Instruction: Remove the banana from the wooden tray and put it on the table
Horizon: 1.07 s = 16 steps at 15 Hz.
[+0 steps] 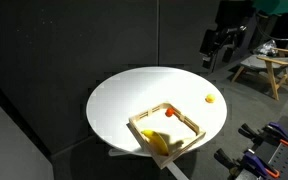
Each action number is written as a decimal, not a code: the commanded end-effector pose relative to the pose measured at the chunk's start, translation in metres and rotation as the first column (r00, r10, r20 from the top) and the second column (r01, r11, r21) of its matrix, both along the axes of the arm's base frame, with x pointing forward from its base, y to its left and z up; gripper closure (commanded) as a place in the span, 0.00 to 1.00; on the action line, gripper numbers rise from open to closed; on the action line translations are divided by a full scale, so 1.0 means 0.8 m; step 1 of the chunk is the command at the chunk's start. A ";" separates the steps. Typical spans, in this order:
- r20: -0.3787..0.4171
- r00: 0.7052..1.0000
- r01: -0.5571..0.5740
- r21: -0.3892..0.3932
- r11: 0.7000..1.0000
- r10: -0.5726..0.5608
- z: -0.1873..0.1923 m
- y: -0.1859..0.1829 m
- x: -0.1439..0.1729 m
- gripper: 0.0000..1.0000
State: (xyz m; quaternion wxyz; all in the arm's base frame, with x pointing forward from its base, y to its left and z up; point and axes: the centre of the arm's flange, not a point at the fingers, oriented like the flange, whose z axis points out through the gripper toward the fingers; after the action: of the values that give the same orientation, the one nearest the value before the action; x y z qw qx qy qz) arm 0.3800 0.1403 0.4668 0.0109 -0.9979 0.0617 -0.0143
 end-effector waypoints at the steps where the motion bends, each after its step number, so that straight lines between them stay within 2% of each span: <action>1: 0.001 1.000 0.000 0.000 1.000 0.000 0.001 0.000 0.000 0.00; 9: 0.002 1.000 0.000 0.000 1.000 0.000 0.001 0.000 0.000 0.00; 16: 0.051 0.998 -0.040 0.020 0.999 0.039 -0.013 0.008 0.030 0.00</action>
State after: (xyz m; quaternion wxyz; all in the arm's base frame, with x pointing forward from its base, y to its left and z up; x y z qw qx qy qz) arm 0.3899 0.1430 0.4611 0.0179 -0.9977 0.0580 -0.0294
